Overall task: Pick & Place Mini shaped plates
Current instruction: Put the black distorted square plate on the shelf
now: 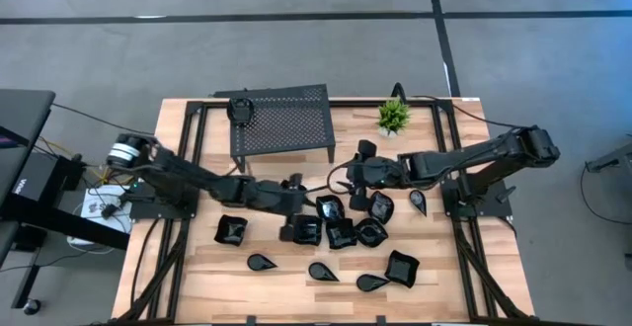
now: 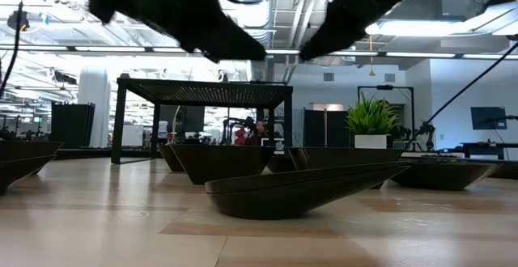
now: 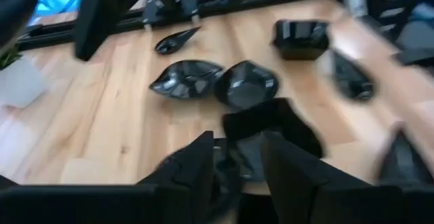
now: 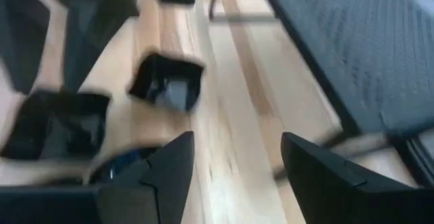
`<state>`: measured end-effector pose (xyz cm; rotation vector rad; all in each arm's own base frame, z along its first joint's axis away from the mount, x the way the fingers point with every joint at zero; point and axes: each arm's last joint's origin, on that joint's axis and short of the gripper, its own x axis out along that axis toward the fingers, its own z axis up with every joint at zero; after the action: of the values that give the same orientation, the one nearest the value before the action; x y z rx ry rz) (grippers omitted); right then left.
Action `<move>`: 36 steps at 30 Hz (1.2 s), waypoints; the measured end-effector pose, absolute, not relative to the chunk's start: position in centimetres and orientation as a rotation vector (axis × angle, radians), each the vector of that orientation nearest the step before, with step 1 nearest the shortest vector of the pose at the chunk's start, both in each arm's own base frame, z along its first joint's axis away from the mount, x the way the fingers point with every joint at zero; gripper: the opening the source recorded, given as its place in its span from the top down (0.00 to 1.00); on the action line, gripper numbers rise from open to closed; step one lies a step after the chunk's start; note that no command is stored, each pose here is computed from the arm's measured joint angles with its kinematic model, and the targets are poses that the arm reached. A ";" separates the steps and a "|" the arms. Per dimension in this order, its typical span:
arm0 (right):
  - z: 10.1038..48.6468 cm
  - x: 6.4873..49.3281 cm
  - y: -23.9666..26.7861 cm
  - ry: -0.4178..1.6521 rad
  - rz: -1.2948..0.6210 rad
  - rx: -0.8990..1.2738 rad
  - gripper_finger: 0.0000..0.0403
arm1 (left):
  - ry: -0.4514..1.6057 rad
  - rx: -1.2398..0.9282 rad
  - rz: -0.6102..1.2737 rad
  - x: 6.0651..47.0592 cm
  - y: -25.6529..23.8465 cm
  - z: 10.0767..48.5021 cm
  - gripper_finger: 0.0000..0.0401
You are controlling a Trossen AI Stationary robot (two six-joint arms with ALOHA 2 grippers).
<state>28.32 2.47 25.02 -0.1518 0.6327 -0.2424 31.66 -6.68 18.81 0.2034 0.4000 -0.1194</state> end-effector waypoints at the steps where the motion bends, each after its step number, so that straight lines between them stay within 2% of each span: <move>1: 25.1 28.3 2.6 0.631 -0.244 -0.137 0.47 | 0.407 0.208 -0.105 32.4 -6.3 18.6 0.69; 9: 24.1 27.1 3.2 0.771 -0.238 -0.111 0.53 | 0.441 0.180 -0.138 36.9 -4.8 16.8 0.71; 14: 23.0 26.4 3.4 0.901 -0.232 0.039 0.57 | 0.493 0.182 -0.117 36.9 -4.3 15.8 0.71; 18: 21.6 25.4 3.9 1.029 -0.311 0.172 0.59 | 0.515 0.158 -0.117 36.3 -4.4 16.2 0.71; 24: 18.4 25.1 5.1 1.135 -0.367 0.208 0.62 | 0.611 0.157 -0.118 35.7 -4.3 15.7 0.72; 27: 17.4 25.9 5.7 1.124 -0.345 0.179 0.62 | 0.642 0.182 -0.137 35.4 -4.4 14.9 0.73; 32: 17.0 27.8 5.9 1.008 -0.249 0.077 0.61 | 0.633 0.228 -0.151 35.4 -4.3 14.7 0.73; 36: 17.2 29.0 5.6 0.924 -0.211 0.078 0.61 | 0.640 0.223 -0.165 35.3 -4.4 14.6 0.73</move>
<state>28.99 5.60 17.20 0.0784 0.9244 -0.2109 35.32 -4.43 14.62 0.2230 0.6405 -0.1654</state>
